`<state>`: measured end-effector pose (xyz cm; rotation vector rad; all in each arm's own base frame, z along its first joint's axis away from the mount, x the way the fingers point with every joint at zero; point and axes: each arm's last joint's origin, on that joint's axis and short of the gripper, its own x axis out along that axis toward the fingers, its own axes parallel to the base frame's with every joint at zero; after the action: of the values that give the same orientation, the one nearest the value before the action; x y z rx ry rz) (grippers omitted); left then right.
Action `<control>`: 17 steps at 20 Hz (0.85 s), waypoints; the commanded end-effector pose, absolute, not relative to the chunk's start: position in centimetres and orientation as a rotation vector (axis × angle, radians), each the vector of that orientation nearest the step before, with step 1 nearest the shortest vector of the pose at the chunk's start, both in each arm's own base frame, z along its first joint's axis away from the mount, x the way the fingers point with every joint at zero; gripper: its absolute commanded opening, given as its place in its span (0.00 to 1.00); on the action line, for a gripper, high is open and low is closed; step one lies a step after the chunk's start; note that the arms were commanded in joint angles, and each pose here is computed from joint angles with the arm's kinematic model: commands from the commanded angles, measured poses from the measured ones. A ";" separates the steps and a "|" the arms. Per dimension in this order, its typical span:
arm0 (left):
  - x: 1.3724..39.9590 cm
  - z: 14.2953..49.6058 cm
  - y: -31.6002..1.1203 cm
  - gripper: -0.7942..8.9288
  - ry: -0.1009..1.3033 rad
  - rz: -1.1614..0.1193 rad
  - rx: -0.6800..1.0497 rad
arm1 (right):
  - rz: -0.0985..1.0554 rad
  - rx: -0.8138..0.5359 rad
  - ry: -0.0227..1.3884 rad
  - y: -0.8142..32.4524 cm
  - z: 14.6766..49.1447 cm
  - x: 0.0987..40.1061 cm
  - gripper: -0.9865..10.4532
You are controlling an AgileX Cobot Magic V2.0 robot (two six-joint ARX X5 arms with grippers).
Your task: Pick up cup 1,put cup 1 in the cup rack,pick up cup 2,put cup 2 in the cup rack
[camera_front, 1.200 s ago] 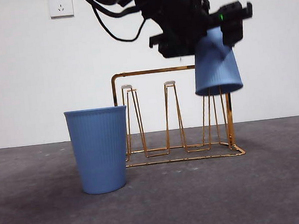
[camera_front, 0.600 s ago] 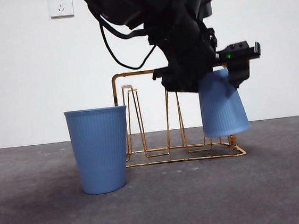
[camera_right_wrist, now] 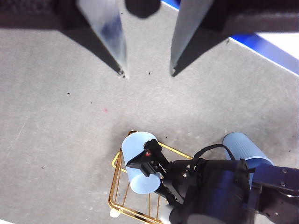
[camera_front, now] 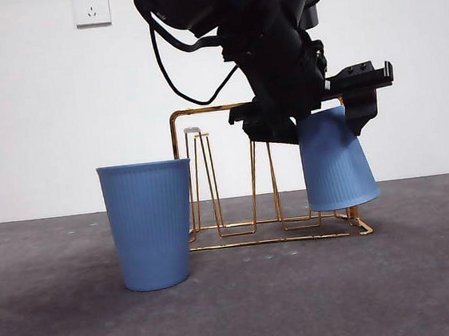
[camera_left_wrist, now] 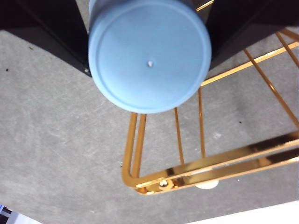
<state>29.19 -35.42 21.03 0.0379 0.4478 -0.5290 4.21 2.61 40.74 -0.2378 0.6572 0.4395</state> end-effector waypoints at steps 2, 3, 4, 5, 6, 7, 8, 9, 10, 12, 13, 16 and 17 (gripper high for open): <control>29.0 19.0 -35.1 0.57 0.568 -0.551 0.050 | 0.440 -0.261 0.683 2.6 40.4 4.1 0.22; 28.9 18.9 -35.0 0.57 0.589 -0.557 0.049 | 0.440 -0.261 0.682 2.6 40.4 4.1 0.22; 28.9 18.7 -34.9 0.57 0.610 -0.558 0.055 | 0.441 -0.262 0.682 2.6 40.4 4.1 0.22; 28.8 18.5 -34.9 0.57 0.629 -0.558 0.062 | 0.442 -0.264 0.681 2.6 40.4 4.1 0.22; 28.7 18.4 -34.8 0.57 0.645 -0.563 0.068 | 0.442 -0.264 0.681 2.6 40.4 4.1 0.22; 28.7 18.3 -34.8 0.57 0.661 -0.572 0.073 | 0.442 -0.265 0.681 2.6 40.4 4.1 0.22; 28.6 18.2 -34.7 0.57 0.678 -0.569 0.070 | 0.442 -0.265 0.681 2.6 40.4 4.1 0.22; 28.5 18.1 -34.7 0.57 0.700 -0.571 0.065 | 0.442 -0.265 0.681 2.6 40.4 4.1 0.22; 28.4 18.0 -34.7 0.57 0.717 -0.588 0.063 | 0.442 -0.266 0.681 2.6 40.4 4.1 0.22; 28.2 17.8 -34.6 0.57 0.764 -0.606 0.058 | 0.445 -0.273 0.679 2.6 40.4 4.1 0.22; 28.1 17.8 -34.5 0.57 0.780 -0.608 0.062 | 0.446 -0.276 0.679 2.6 40.4 4.1 0.22; 27.7 17.9 -34.1 0.57 0.825 -0.600 0.086 | 0.446 -0.276 0.679 2.6 40.4 4.1 0.22; 27.6 18.1 -33.9 0.57 0.844 -0.607 0.091 | 0.446 -0.276 0.679 2.6 40.4 4.1 0.22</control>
<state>27.42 -33.85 18.37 0.1138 0.8414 -0.6106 4.21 2.61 40.74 -0.2587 0.6526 0.4469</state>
